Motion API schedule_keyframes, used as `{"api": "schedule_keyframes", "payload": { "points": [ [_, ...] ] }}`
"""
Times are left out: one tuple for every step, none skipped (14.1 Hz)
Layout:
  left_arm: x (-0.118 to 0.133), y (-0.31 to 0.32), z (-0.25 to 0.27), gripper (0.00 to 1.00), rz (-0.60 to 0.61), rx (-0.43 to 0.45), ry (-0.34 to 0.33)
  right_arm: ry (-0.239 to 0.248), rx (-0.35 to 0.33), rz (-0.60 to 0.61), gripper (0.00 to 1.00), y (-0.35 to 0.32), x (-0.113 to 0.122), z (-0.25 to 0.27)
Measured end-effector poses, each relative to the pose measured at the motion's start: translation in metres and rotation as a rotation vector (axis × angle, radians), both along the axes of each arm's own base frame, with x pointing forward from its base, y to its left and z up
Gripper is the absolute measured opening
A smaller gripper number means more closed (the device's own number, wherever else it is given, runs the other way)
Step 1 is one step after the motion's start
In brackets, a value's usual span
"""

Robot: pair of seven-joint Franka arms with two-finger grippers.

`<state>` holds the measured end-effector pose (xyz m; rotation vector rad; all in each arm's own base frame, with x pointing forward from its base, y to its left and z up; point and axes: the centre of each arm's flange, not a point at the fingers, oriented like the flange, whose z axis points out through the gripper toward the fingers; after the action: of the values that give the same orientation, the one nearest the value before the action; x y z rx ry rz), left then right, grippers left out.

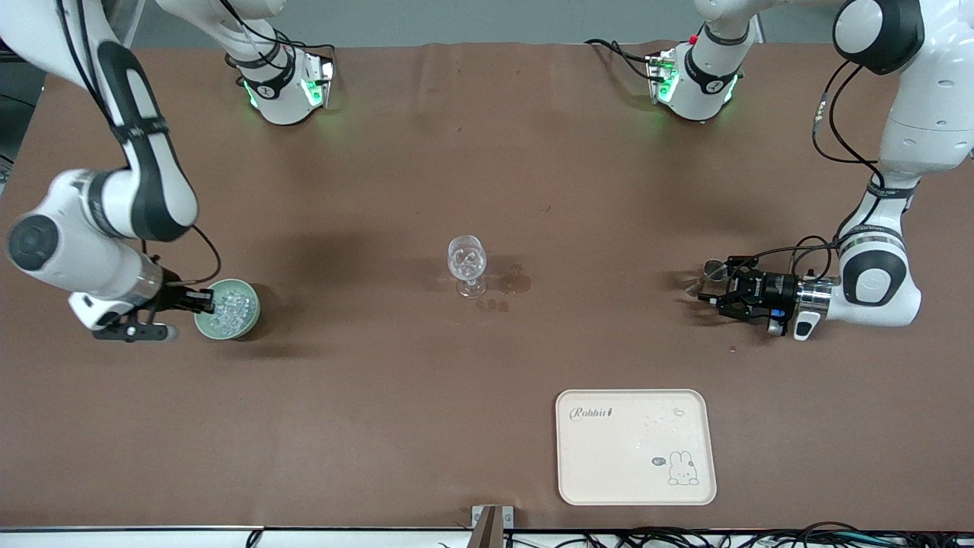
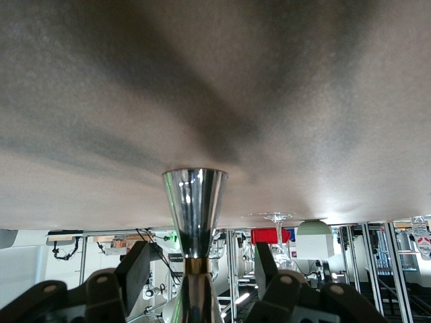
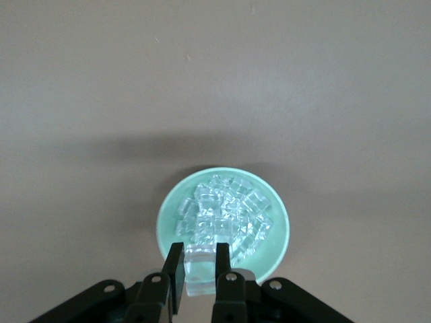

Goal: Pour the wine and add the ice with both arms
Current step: 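Lift the ice with the right gripper while the left gripper lifts the jigger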

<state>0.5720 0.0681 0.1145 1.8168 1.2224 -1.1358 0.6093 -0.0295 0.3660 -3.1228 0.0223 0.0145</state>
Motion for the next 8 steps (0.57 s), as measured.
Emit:
{"api": "schedule_keyframes", "payload": {
  "points": [
    [0.000,0.000,0.000,0.65,-0.001,-0.002,0.002,-0.006,0.001,0.002,0.22,0.001,-0.002,0.030],
    [-0.001,-0.001,-0.001,0.65,-0.002,-0.004,0.003,-0.006,0.002,0.003,0.22,0.001,-0.005,0.058],
    [-0.001,-0.001,-0.001,0.62,-0.003,-0.005,0.004,-0.006,0.003,0.004,0.22,0.001,-0.009,0.081],
    [-0.001,-0.001,-0.001,0.55,-0.003,-0.006,0.004,-0.007,0.004,0.005,0.22,0.001,-0.013,0.103],
    [-0.001,-0.001,-0.001,0.54,-0.003,-0.006,0.004,-0.009,0.005,0.005,0.22,0.001,-0.018,0.122],
    [-0.001,-0.001,-0.001,0.45,-0.003,-0.006,0.005,-0.012,0.005,0.005,0.22,0.001,-0.024,0.140],
    [-0.001,-0.001,-0.001,0.45,-0.003,-0.006,0.005,-0.018,0.005,0.005,0.22,0.001,-0.030,0.156],
    [-0.001,-0.001,-0.001,0.39,-0.003,-0.006,0.005,-0.026,0.005,0.006,0.22,0.001,-0.037,0.172]
  ]
}}
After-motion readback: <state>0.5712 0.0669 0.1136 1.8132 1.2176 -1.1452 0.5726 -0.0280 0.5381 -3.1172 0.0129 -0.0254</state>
